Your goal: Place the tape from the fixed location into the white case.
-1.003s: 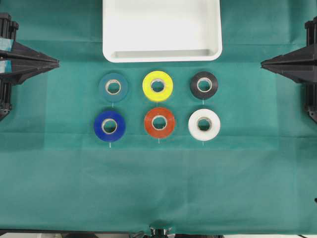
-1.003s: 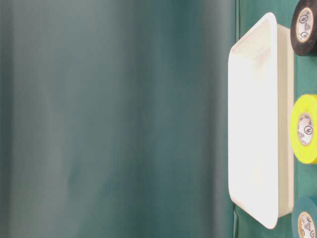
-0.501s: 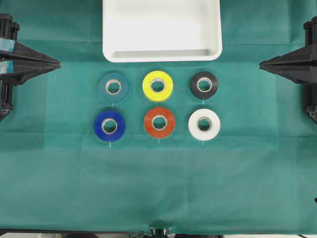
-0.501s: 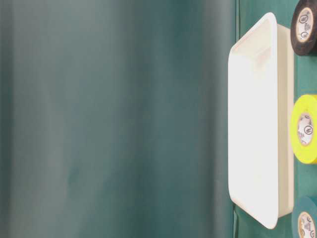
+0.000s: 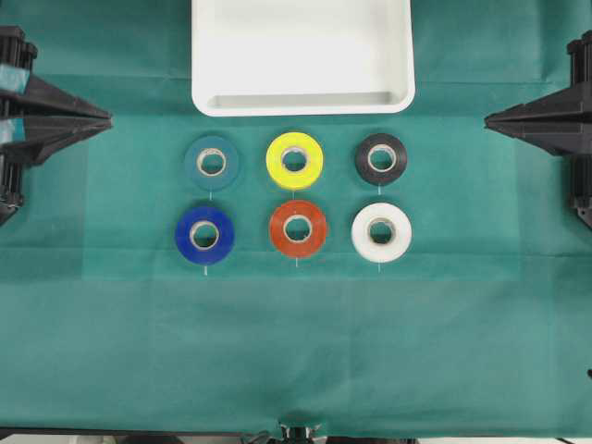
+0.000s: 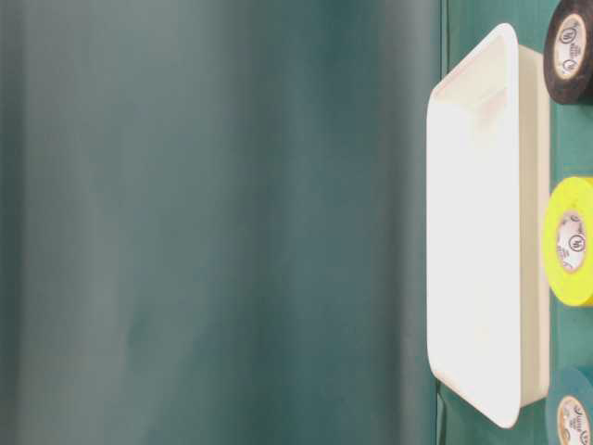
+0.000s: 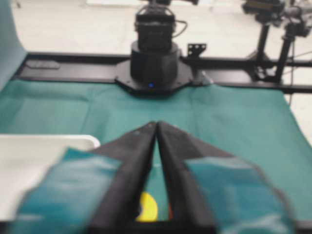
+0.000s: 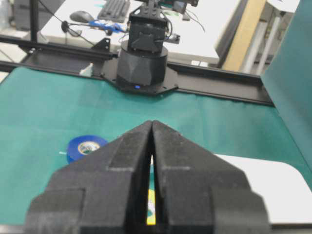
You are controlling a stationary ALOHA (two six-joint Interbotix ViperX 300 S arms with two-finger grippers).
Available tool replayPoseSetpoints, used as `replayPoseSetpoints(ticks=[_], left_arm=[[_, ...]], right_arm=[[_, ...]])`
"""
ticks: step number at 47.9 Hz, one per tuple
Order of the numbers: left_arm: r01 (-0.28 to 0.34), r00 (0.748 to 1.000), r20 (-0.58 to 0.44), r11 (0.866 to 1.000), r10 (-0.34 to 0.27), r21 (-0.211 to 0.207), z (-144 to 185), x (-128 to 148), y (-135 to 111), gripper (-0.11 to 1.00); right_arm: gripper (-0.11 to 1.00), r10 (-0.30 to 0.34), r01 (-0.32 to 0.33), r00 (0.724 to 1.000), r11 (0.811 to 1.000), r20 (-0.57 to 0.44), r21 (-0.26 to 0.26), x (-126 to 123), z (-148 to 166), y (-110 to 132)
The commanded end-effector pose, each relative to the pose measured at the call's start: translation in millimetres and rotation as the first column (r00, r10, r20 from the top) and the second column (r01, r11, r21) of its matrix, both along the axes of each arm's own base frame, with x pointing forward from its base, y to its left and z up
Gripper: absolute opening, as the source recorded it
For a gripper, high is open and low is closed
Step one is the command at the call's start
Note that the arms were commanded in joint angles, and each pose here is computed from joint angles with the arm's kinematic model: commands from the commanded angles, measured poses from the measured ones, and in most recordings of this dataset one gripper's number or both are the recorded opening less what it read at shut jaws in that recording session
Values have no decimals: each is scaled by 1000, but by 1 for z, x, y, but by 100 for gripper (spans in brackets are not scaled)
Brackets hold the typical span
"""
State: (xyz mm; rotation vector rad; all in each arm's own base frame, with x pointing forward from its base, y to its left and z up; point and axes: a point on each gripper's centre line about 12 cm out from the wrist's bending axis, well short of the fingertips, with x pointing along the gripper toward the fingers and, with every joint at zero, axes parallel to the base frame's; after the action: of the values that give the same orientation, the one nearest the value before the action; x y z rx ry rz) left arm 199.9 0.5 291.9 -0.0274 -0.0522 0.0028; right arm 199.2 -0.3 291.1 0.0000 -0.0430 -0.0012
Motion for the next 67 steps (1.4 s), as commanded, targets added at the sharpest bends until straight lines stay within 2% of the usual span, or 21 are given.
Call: replayPoseSetpoints(ticks=[1,8,11,14,34,54,67], left_arm=[[2,1000,21,1000,-1,-8,9,3,0,35],[1,1000,22,1000,-1,-11,9,3,0,79],[1,1000,18,1000,-1,-11,8,3,0,92],[3,1000,18,1000,-3,-11,9,3,-1,99],[8,1000,15,1000,-8,-21,8,3,-1,99],[112,994,-3,993,-112,-20,6,2,-23,99],[136,991,-3,990,-136,-21,6,2,-28,99]], right_arm=[[0,-1,1,1000,1000,28,1,3,11,0],[0,-3,3,1000,1000,28,-2,3,11,-1],[0,-3,3,1000,1000,26,-2,3,11,-1],[0,-3,3,1000,1000,26,0,3,11,-1],[0,-1,1,1000,1000,14,-3,3,13,0],[0,-3,3,1000,1000,9,-5,4,13,-1],[0,-3,3,1000,1000,9,-6,4,14,-1]])
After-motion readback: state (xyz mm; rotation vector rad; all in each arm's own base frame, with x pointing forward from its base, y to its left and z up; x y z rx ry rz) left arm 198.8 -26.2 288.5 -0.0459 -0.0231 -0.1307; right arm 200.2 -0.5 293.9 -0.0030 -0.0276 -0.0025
